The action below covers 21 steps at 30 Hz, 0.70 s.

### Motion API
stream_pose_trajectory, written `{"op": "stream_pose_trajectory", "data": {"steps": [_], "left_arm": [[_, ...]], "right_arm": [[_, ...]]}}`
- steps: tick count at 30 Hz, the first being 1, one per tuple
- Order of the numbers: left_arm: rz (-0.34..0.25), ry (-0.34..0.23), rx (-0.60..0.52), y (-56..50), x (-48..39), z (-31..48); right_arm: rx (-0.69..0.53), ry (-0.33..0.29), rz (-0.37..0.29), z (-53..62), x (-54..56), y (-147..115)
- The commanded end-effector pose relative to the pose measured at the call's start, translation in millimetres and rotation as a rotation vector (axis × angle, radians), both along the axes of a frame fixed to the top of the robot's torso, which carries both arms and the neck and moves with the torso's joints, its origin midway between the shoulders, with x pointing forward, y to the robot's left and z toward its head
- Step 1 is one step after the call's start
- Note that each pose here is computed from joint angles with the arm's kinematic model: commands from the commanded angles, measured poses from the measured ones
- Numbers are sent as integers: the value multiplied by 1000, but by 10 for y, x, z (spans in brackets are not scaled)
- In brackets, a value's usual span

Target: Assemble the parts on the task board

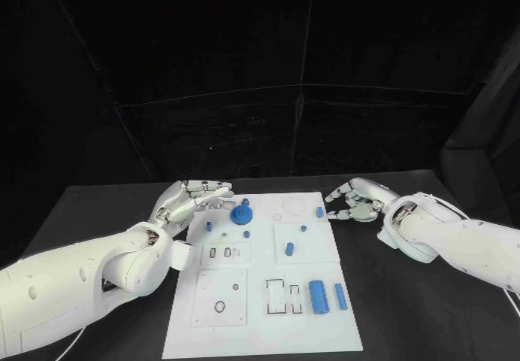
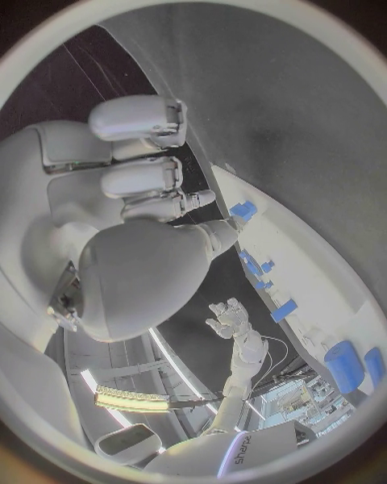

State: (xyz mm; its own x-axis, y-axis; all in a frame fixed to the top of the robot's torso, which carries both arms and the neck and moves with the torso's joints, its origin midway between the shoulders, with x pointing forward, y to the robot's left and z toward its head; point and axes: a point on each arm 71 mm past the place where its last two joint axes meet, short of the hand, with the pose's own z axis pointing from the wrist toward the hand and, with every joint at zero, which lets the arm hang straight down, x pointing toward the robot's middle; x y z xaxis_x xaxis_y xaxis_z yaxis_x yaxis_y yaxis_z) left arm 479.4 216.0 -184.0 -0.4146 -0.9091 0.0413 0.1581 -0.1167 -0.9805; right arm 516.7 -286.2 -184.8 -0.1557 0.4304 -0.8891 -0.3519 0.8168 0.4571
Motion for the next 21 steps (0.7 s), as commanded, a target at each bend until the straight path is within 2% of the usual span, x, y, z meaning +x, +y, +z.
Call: {"op": "stream_pose_trajectory", "data": {"steps": [1, 21], "left_arm": [[-13, -8, -12, -14, 0, 9], [-12, -5, -11, -13, 12, -7]], "right_arm": [[12, 17, 28, -21, 13, 25], [8, 25, 38, -104, 68, 164]]}}
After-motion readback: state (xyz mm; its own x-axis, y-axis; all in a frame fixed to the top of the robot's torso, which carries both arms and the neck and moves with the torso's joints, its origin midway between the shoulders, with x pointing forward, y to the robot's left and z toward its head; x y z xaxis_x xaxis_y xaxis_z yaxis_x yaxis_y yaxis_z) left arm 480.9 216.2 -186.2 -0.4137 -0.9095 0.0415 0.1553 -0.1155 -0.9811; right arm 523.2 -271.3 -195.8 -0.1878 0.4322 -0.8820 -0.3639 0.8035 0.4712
